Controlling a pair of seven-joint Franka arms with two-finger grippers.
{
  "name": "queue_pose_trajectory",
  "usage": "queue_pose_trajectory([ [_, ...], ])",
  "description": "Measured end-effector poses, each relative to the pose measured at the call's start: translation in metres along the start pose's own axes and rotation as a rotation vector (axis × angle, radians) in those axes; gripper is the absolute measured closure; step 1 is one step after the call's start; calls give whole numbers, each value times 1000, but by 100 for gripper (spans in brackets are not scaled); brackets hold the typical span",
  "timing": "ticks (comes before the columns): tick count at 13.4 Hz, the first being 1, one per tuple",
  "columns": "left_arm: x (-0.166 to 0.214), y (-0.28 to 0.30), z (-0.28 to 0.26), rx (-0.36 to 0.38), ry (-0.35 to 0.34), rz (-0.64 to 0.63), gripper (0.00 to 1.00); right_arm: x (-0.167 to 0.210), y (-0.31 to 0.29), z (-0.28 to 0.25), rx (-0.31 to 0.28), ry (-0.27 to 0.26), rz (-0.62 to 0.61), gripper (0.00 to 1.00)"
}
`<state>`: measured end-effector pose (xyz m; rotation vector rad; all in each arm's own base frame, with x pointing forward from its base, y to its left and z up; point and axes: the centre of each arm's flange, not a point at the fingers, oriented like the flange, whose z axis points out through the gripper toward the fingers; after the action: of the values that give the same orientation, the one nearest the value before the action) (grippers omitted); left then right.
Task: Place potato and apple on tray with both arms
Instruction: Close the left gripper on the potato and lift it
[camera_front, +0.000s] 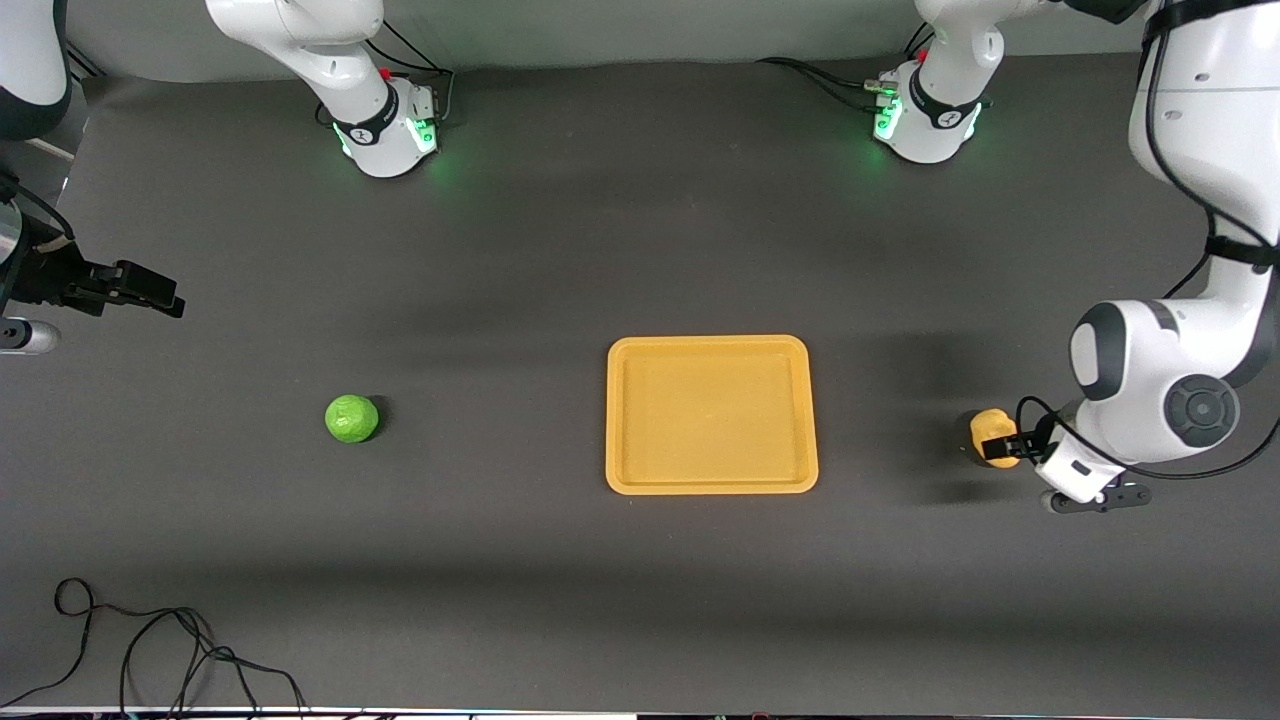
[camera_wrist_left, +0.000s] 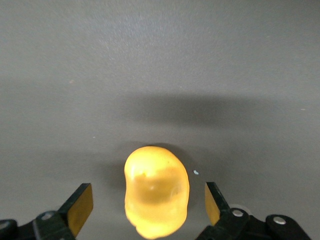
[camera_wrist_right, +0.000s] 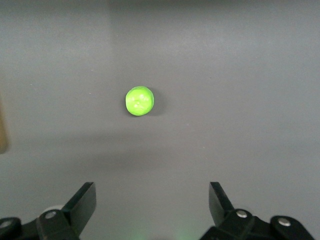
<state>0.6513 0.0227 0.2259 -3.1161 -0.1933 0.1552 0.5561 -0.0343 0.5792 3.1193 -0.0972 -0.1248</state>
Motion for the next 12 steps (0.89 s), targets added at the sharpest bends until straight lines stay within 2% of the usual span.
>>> queue_pose_trajectory([
  [4,-7,3,18,24,-28,-24,3,2,0,2,0,-4,0,0],
  [7,-10,9,20,31,-39,-50,38,4,-1,2,0,-2,-1,0],
  [8,-12,12,19,36,-58,-50,41,5,-1,2,0,-2,-2,0],
  [10,-16,21,13,48,-99,-38,41,5,-2,2,0,-2,-3,0],
  [12,-12,33,-16,53,-93,-14,41,6,-2,3,-1,-3,-4,0],
])
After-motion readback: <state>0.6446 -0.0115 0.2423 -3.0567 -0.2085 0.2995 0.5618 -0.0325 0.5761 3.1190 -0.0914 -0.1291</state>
